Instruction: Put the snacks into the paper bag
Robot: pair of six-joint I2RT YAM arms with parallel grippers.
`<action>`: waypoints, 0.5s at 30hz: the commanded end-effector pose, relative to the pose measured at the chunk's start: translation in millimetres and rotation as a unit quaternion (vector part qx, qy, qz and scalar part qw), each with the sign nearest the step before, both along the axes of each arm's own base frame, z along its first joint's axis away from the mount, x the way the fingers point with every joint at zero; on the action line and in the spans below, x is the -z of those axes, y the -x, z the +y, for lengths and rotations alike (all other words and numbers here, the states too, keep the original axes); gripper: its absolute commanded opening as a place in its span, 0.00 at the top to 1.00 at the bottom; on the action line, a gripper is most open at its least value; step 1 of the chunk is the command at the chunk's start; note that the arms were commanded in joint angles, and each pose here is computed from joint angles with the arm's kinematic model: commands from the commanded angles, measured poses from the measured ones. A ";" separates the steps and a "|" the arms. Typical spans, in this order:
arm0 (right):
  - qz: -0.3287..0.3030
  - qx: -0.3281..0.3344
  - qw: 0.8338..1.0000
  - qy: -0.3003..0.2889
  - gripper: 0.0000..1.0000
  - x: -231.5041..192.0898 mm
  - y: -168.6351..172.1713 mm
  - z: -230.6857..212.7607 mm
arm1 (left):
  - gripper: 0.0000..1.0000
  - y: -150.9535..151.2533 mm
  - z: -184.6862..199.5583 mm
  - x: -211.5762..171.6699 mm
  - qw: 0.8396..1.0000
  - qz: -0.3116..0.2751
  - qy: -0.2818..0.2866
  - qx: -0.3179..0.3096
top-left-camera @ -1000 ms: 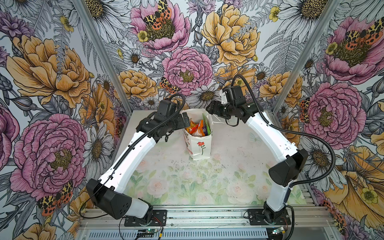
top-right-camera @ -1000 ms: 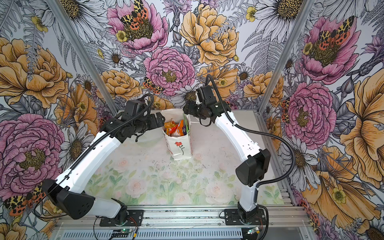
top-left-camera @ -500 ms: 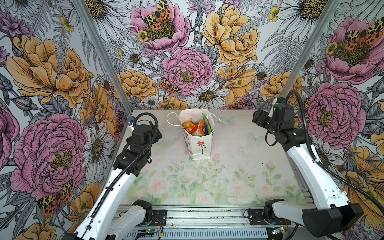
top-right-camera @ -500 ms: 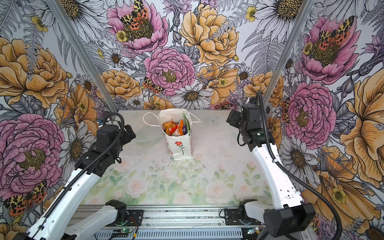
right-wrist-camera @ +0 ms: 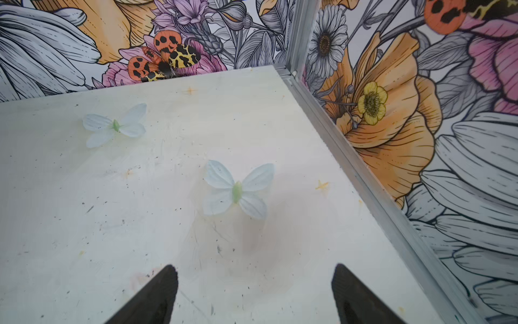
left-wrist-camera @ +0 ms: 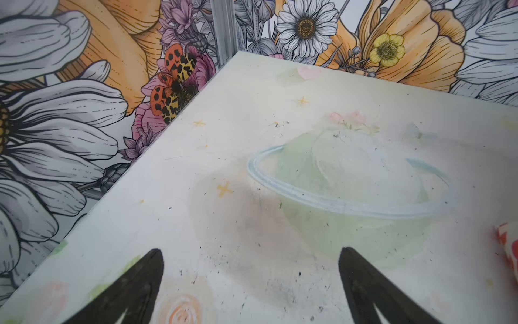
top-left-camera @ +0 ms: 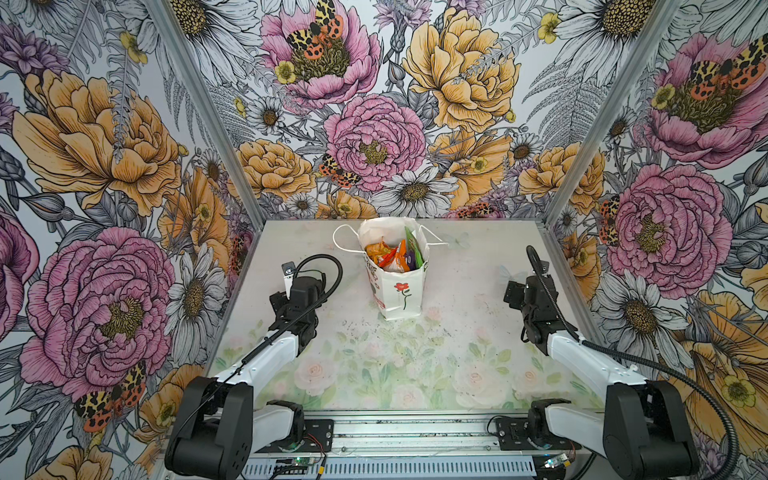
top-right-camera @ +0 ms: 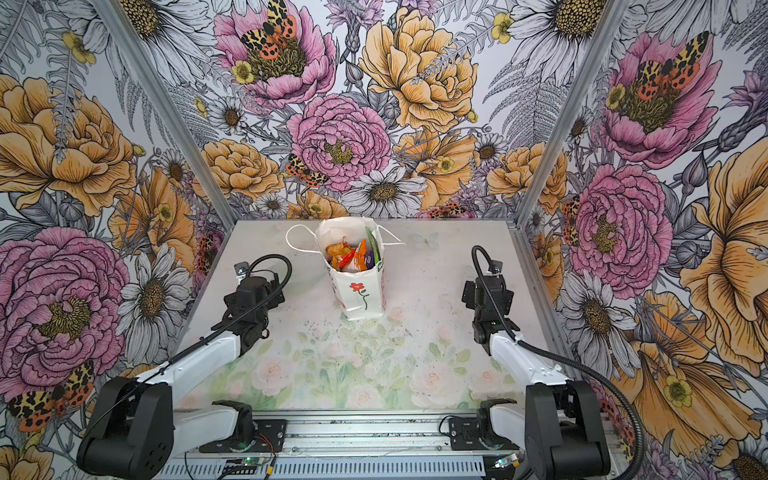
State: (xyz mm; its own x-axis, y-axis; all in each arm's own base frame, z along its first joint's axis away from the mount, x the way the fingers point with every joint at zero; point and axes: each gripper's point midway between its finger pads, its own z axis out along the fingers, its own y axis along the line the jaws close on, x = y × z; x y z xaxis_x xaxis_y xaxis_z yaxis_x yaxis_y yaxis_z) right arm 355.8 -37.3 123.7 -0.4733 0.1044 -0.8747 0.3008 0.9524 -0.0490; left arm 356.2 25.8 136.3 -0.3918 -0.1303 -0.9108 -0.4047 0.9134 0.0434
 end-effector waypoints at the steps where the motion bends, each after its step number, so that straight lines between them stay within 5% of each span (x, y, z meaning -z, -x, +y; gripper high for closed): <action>1: -0.078 -0.019 0.996 0.038 0.12 -19.2 -19.8 0.6 | 0.01 -18.2 -11.7 -28.8 0.992 -0.116 -0.037 0.045; 7: -0.103 -0.049 0.992 0.054 0.11 -14.5 -28.7 7.0 | 0.01 -27.4 -31.1 -22.9 0.981 -0.130 -0.099 0.109; 15: -0.103 -0.123 0.987 0.007 0.11 12.9 -46.4 21.4 | 0.01 -26.5 -10.0 -6.3 0.976 -0.180 -0.056 0.106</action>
State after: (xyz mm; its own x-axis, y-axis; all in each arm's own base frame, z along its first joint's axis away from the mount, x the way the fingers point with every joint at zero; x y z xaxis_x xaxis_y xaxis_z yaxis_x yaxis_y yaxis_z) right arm 392.2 -28.8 93.3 -0.3678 0.0059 -0.9299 0.1468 0.9878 -0.0518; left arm 372.5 26.9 112.6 -0.1957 0.0438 -0.9797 -0.2698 0.9581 0.0967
